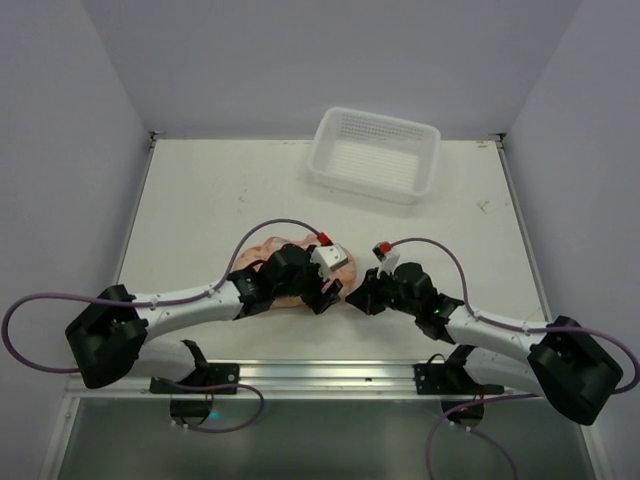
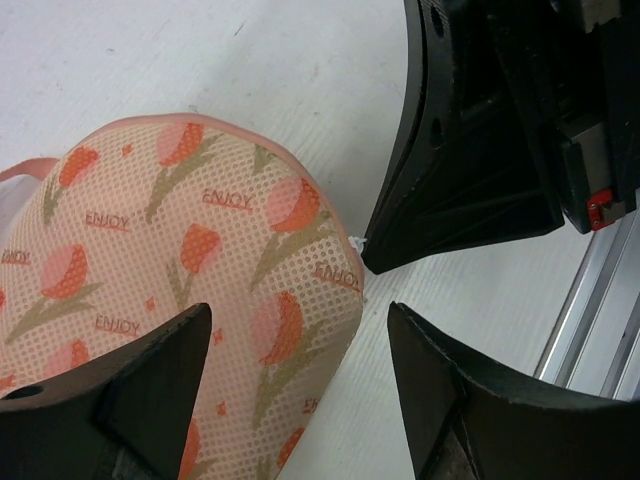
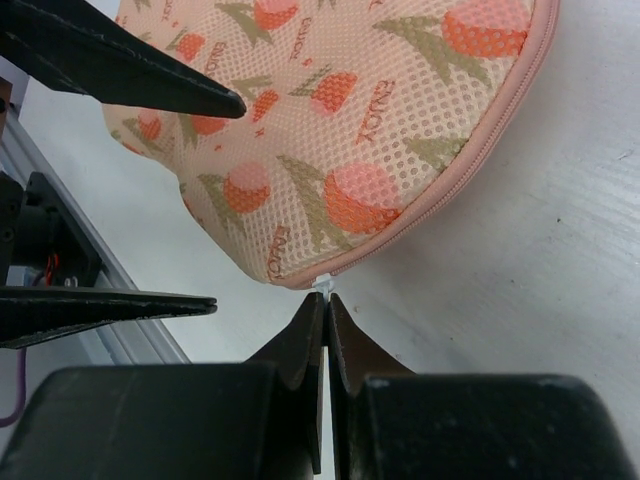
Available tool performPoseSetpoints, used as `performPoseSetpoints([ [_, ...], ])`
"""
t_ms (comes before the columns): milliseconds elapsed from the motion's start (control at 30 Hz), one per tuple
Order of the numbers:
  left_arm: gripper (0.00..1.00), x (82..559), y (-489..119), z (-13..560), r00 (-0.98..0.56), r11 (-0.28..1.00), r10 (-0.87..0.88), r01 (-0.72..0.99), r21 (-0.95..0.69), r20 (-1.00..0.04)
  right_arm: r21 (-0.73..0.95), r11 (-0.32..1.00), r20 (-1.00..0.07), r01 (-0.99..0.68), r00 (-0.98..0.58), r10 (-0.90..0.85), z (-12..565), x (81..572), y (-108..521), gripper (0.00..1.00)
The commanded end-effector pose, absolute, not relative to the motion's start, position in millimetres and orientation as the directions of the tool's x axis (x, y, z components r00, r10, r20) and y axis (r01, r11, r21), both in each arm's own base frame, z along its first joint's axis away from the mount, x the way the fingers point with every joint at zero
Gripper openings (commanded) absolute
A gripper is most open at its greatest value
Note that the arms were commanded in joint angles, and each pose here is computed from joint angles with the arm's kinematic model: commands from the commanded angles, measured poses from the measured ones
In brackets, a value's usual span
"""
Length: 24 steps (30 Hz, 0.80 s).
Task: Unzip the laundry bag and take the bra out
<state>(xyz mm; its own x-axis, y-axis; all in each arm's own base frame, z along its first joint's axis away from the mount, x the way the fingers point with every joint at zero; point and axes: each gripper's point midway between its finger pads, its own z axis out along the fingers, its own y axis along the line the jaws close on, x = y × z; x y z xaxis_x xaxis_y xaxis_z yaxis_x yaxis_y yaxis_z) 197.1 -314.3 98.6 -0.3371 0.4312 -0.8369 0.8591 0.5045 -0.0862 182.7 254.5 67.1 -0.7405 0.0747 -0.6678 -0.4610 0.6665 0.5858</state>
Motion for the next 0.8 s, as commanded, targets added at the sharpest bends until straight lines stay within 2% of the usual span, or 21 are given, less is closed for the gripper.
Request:
performPoseSetpoints([
  [0,0.75,196.1,-313.6,92.9,-0.344,0.513,0.444,0.855,-0.080,-0.827,0.603,0.629,-0.707,-0.490,-0.694,0.137,86.9,191.4,262.3,0.00],
  [233,0.73,207.3,-315.3,71.5,-0.342,0.562,0.528,0.827,0.018,-0.777,0.619,0.597,-0.713,-0.511,-0.684,0.154,96.3,187.8,265.0,0.00],
  [367,0.65,208.5,-319.5,66.9,-0.339,0.566,0.537,0.824,0.031,-0.772,0.617,0.594,-0.718,-0.516,-0.679,0.156,100.4,186.5,264.3,0.00],
  [467,0.27,206.4,-326.6,65.1,-0.334,0.548,0.538,0.836,0.019,-0.774,0.613,0.601,-0.721,-0.512,-0.673,0.162,101.1,188.3,263.2,0.00],
  [500,0.08,206.6,-326.1,63.5,-0.339,0.552,0.540,0.834,0.021,-0.770,0.610,0.609,-0.722,-0.507,-0.672,0.164,100.2,189.6,262.3,0.00],
  [533,0.02,207.8,-323.8,61.4,-0.343,0.563,0.544,0.826,0.029,-0.766,0.608,0.615,-0.723,-0.502,-0.670,0.168,99.9,191.2,261.6,0.00],
  [767,0.00,200.8,-301.7,62.1,-0.343,0.592,0.529,0.805,0.047,-0.776,0.596,0.667,-0.722,-0.447,-0.662,0.202,90.3,208.9,257.5,0.00],
])
